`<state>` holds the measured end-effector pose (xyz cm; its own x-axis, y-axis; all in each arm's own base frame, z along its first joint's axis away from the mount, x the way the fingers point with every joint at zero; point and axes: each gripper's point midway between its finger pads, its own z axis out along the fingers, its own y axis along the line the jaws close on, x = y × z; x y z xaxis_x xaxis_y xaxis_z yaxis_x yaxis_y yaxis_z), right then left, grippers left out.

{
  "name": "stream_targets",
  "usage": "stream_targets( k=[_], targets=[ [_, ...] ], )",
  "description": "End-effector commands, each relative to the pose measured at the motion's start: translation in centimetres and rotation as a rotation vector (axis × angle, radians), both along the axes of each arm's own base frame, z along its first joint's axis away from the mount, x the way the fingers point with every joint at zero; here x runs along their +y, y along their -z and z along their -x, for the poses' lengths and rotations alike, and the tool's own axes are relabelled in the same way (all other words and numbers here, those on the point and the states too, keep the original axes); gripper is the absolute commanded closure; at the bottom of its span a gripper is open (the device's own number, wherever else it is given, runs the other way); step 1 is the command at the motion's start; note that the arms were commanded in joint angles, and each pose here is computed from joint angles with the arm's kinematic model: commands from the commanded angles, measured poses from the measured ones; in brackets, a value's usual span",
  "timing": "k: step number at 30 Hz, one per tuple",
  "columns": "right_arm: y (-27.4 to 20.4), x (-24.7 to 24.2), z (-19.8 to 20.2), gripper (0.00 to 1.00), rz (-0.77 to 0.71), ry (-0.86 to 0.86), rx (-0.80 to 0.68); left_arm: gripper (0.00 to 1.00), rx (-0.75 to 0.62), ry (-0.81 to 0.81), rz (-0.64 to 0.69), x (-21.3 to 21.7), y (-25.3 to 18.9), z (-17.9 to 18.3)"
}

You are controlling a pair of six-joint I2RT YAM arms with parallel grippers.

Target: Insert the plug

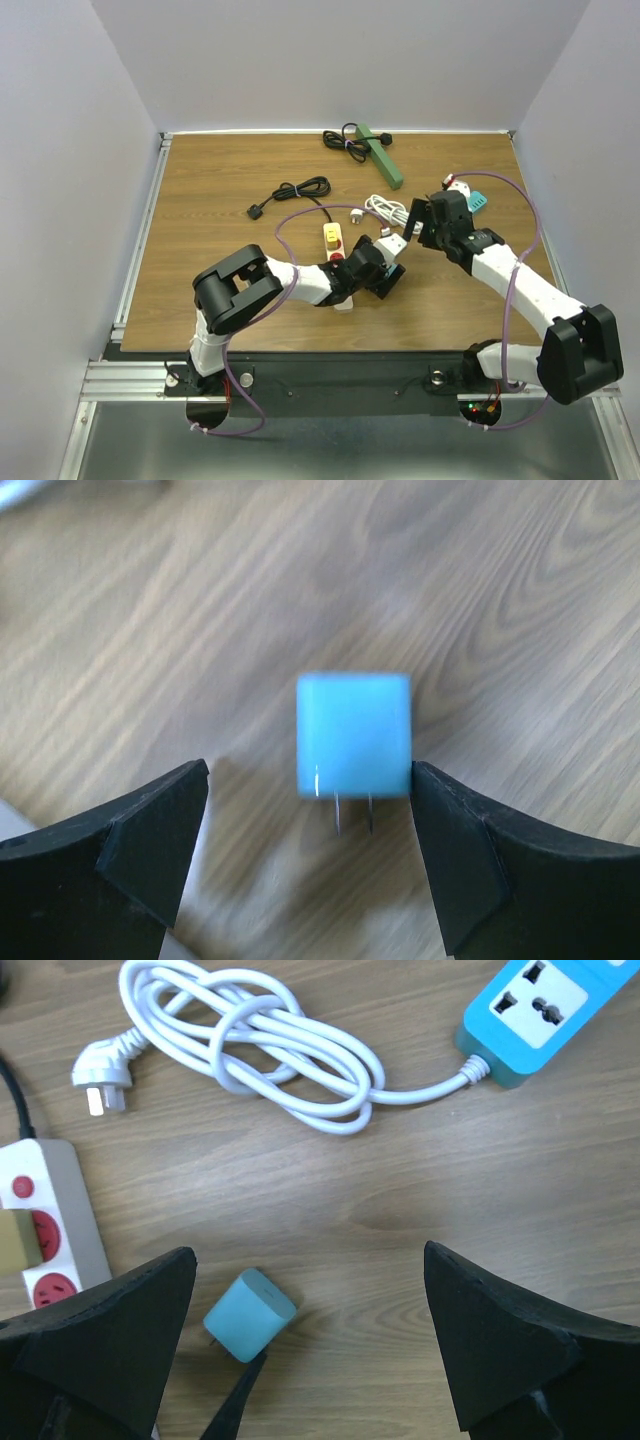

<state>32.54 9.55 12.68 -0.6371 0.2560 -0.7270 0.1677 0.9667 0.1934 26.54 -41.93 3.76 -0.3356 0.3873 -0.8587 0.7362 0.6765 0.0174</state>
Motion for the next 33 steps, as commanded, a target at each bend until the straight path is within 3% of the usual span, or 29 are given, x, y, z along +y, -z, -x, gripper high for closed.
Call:
stream_targets(
  k=[1,18,20,21,24,27,33],
  targets=[
    [-3.1,0.7,-1.4,0.0,-0.068,-0.008,-0.108,0.08,-0.01,-0.022,-0.019,1.4,-0.6,0.3],
    [-2.3,-0.3,-1.3,0.0,-0.065,0.011,-0.088,0.07,-0.006,0.005,-0.001,-0.1,-0.6,0.0],
    [-1.8,-0.4,-1.2,0.0,-0.06,0.011,-0.073,0.11,-0.006,0.019,0.001,-0.3,-0.7,0.1],
    [-1.6,-0.3,-1.2,0.0,-0.061,0.008,-0.07,0.15,-0.012,0.028,0.005,-0.5,-0.9,0.0],
    [-1.2,-0.1,-0.8,0.0,-0.067,-0.012,-0.058,0.47,-0.011,0.039,0.012,-0.6,-1.1,0.0],
    [-0.4,0.3,-0.3,0.0,-0.074,-0.049,-0.032,0.65,-0.014,0.067,0.048,-0.3,-1.9,0.2],
    [1.5,1.9,1.1,0.0,-0.123,-0.132,0.039,0.77,-0.028,0.108,0.131,1.1,-3.8,1.1]
  ],
)
